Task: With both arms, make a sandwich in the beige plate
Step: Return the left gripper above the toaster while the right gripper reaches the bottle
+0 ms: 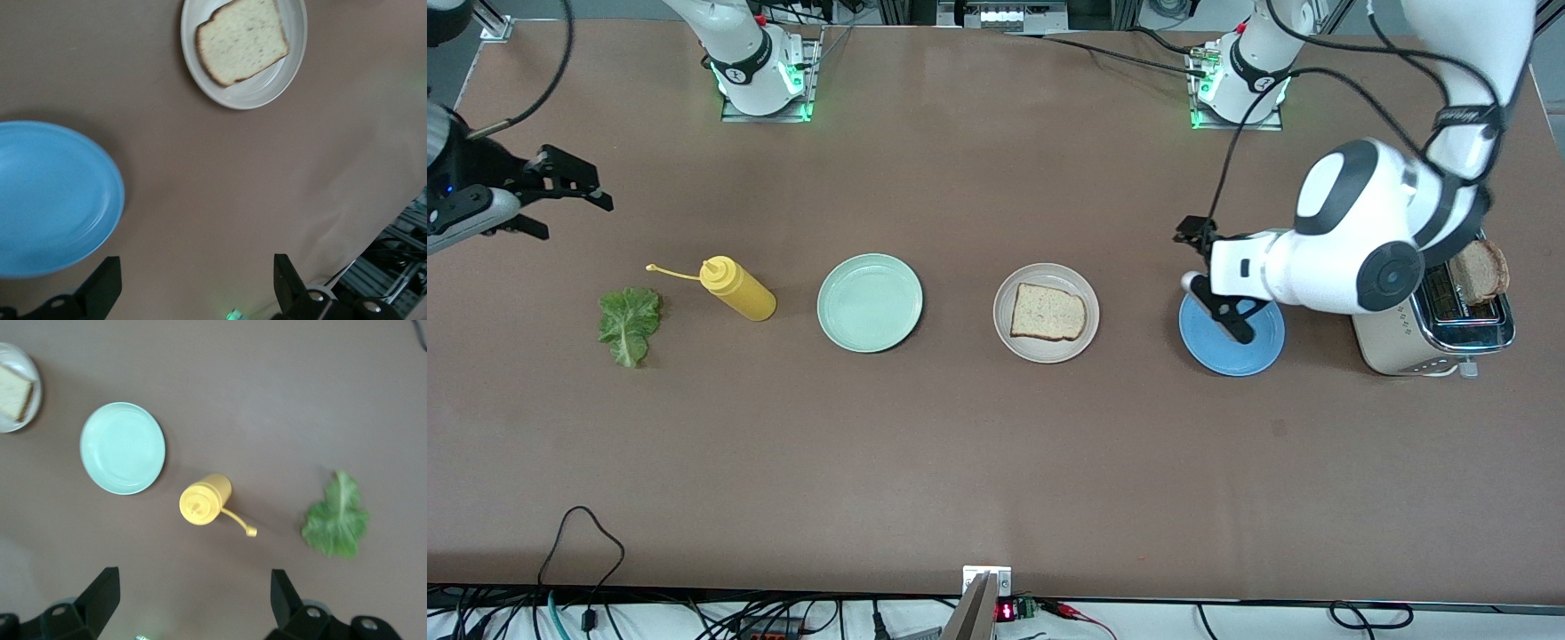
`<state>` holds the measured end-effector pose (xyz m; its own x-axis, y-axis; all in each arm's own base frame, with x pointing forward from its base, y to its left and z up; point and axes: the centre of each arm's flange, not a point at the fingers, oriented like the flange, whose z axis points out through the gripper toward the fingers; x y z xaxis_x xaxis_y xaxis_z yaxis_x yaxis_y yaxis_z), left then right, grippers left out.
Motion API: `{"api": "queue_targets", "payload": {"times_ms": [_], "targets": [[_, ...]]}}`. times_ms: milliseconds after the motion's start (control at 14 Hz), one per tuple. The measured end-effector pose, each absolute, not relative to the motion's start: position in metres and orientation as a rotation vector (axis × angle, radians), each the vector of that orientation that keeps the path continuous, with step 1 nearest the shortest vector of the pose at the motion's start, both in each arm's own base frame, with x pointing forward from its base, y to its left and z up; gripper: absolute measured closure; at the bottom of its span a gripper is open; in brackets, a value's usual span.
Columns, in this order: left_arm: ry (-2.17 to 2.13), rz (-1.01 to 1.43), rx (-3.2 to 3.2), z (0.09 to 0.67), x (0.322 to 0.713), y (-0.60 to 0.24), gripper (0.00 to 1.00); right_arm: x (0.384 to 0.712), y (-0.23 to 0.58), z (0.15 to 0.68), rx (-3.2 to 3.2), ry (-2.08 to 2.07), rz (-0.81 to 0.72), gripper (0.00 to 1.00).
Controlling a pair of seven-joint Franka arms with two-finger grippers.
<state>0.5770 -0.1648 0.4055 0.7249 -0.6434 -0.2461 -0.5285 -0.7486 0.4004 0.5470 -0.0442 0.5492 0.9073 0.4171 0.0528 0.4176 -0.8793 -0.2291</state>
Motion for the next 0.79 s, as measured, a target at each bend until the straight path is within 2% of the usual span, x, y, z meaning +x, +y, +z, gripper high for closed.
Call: {"api": "queue_targets", "payload": {"times_ms": [215, 429, 787], "targets": [[-0.899, -0.594, 2.763, 0.466, 0.574, -0.148, 0.00, 0.543, -0.102, 0.488, -2.656, -0.790, -0.138, 0.00], [-0.830, -0.514, 2.901, 0.520, 0.573, -0.121, 0.00, 0.533, -0.154, 0.417, -2.427, -0.946, -0.338, 0.00], [-0.630, -0.096, 3.098, 0.578, 0.586, -0.060, 0.00, 0.521, -0.203, 0.280, -2.015, -1.112, -0.721, 0.00]]}}
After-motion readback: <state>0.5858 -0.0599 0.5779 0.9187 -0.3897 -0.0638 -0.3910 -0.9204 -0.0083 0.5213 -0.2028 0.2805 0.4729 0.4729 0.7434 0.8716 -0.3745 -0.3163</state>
